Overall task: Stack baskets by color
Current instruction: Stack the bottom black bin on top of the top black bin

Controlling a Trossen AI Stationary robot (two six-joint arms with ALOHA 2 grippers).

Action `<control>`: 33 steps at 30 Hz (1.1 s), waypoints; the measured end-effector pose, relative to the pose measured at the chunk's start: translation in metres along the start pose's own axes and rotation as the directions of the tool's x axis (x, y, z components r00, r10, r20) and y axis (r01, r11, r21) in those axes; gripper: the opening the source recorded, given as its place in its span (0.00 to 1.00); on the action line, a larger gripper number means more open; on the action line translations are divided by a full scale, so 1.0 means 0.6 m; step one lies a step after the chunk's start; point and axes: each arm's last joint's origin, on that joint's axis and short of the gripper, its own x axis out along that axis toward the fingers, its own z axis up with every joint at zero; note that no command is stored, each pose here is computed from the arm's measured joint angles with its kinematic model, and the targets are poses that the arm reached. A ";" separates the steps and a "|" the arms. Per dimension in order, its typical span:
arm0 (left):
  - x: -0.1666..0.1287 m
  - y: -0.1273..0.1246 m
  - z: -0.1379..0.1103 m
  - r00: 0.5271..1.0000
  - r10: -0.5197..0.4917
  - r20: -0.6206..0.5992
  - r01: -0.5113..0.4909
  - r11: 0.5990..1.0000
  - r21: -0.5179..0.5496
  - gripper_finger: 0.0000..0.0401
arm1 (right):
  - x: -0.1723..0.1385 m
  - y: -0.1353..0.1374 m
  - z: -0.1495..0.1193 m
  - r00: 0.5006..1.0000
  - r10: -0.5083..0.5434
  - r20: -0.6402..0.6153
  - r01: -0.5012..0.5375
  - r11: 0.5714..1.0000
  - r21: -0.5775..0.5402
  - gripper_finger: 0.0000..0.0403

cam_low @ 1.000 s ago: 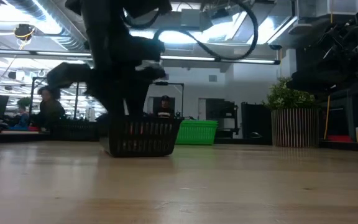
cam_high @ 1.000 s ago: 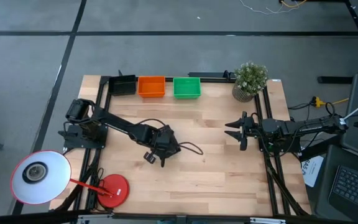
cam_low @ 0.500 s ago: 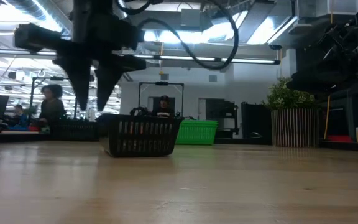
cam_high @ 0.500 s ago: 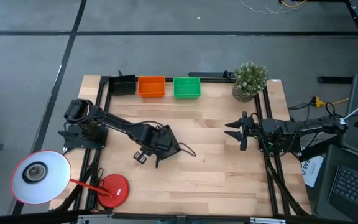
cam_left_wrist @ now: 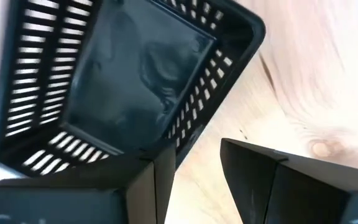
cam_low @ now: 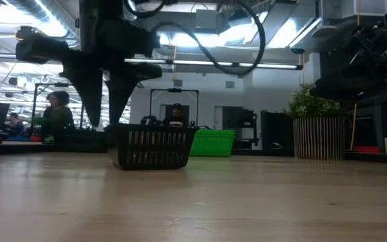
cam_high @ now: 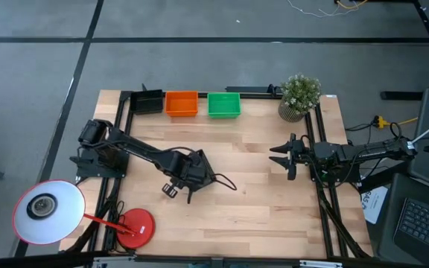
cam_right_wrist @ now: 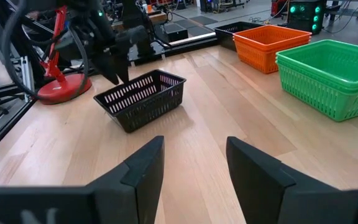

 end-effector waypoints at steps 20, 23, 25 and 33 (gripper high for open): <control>0.064 0.019 0.005 0.992 0.067 -0.108 -0.075 0.995 -0.066 0.03 | 0.000 0.000 0.000 1.000 0.001 -0.001 -0.001 1.000 0.000 0.43; 0.037 0.025 0.001 0.981 0.126 -0.150 -0.140 0.986 -0.085 0.01 | 0.000 0.000 0.000 1.000 0.001 -0.001 -0.001 1.000 0.000 0.43; 0.009 0.030 -0.005 0.968 0.169 -0.188 -0.189 0.978 -0.091 0.00 | 0.000 0.000 0.000 1.000 0.001 -0.001 -0.001 1.000 0.001 0.43; -0.117 0.085 -0.134 0.855 0.309 -0.416 -0.454 0.834 -0.314 0.00 | 0.000 0.001 0.000 1.000 0.017 -0.006 -0.017 1.000 0.000 0.43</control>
